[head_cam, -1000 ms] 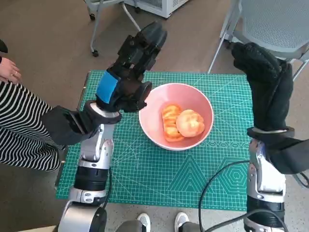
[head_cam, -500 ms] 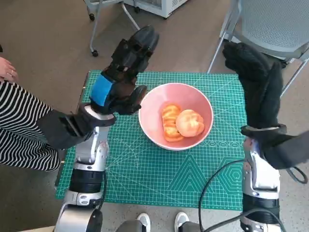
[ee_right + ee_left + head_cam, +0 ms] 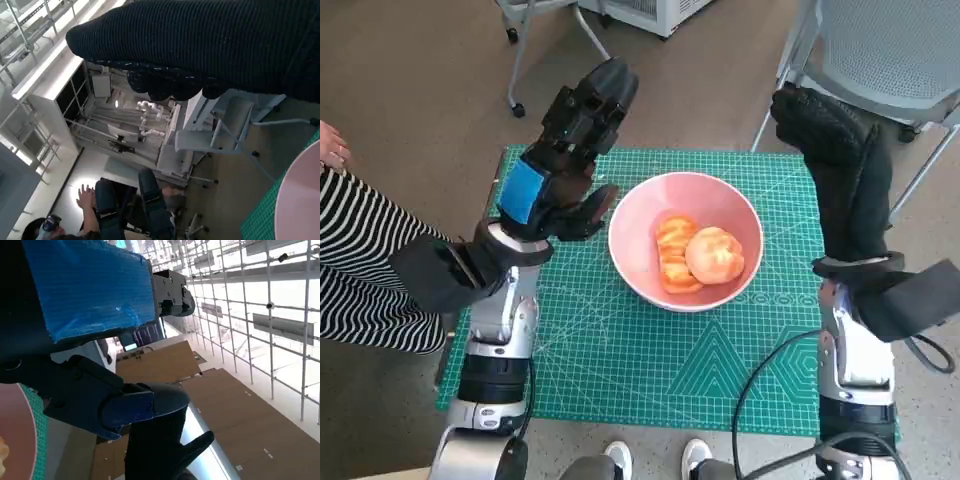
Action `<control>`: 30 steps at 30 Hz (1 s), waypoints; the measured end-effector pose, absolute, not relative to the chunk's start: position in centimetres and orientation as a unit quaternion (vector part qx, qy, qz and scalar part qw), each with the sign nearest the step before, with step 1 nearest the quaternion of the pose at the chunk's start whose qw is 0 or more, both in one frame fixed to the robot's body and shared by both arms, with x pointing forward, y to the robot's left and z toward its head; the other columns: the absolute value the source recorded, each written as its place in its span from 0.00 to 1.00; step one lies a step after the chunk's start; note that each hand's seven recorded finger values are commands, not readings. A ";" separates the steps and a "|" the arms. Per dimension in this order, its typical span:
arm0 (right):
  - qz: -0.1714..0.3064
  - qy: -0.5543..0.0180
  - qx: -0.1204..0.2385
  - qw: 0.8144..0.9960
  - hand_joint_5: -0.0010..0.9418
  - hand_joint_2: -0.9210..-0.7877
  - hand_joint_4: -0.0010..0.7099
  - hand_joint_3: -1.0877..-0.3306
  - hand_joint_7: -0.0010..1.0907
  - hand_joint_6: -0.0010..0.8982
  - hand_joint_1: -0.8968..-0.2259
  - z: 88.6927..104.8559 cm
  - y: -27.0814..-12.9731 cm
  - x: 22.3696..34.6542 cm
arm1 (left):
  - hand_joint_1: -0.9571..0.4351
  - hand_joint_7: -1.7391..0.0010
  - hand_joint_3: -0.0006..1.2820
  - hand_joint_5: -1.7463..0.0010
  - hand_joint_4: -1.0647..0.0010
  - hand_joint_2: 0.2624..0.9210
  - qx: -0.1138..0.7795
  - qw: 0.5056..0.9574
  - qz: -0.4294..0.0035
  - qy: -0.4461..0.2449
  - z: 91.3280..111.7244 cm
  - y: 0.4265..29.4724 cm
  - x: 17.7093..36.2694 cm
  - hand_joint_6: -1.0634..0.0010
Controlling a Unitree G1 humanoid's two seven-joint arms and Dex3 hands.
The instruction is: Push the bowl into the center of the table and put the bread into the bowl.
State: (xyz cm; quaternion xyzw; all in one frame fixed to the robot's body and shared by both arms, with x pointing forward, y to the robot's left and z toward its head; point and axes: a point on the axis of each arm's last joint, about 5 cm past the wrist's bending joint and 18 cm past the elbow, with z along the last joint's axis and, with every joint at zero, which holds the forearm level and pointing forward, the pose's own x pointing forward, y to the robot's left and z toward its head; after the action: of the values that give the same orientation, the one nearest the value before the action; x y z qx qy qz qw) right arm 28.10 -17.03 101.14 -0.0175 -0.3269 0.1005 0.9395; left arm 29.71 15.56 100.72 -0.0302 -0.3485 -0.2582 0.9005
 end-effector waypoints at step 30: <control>0.116 -0.336 0.004 0.935 0.00 0.00 0.27 0.54 0.53 0.06 0.29 101.2 -16.9 28.3 | 0.29 0.79 0.26 1.00 1.00 1.00 -0.026 0.897 -0.240 -0.371 100.0 16.0 29.5 1.00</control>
State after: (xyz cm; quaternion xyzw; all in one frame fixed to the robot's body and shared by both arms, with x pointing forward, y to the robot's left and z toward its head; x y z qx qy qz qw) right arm 28.26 -16.94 101.24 0.0040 -0.3360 0.1162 0.9347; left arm 29.47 16.01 100.00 -0.0256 -0.3707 -0.2405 0.8967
